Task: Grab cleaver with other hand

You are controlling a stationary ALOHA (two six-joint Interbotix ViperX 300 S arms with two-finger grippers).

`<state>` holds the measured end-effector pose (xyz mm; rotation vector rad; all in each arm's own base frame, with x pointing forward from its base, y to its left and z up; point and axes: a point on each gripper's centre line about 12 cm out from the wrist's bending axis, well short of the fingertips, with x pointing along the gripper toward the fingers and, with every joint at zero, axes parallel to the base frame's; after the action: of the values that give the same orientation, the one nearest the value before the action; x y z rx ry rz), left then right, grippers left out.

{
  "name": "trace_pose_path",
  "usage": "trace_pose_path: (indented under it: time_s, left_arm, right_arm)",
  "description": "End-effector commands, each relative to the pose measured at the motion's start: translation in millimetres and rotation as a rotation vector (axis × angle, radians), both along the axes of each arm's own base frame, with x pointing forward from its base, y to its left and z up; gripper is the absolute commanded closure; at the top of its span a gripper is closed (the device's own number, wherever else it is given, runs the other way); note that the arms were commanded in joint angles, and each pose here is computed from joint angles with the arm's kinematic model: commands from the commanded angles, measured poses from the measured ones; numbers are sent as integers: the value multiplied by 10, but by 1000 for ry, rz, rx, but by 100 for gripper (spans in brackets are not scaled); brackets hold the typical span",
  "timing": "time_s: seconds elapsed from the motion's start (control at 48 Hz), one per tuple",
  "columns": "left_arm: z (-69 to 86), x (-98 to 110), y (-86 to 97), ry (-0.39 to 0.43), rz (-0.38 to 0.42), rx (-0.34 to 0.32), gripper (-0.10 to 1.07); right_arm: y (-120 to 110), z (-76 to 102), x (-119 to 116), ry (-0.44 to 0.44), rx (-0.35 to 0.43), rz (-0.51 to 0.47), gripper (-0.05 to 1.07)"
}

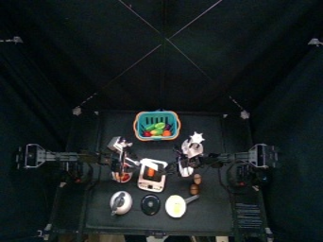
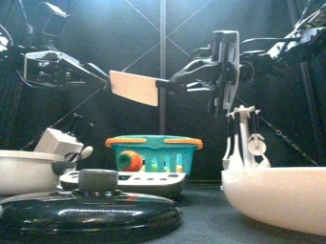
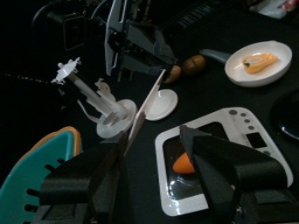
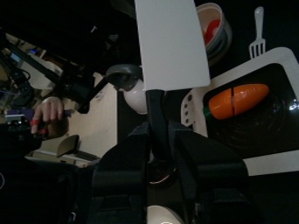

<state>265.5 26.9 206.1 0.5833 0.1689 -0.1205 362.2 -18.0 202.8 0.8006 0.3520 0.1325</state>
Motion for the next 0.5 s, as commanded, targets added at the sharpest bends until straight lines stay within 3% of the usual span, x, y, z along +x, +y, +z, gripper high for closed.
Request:
trace_pose_path:
  time_s: [0.0, 0.312, 0.479]
  left_arm:
    - [61, 94, 49, -30, 8, 18, 10]
    - [75, 129, 52, -71, -2, 61, 12]
    - [64, 123, 41, -68, -6, 62, 23]
  right_arm:
    - [16, 113, 43, -37, -1, 5, 54]
    - [93, 49, 57, -19, 7, 26, 54]
    - [90, 34, 61, -15, 12, 23, 54]
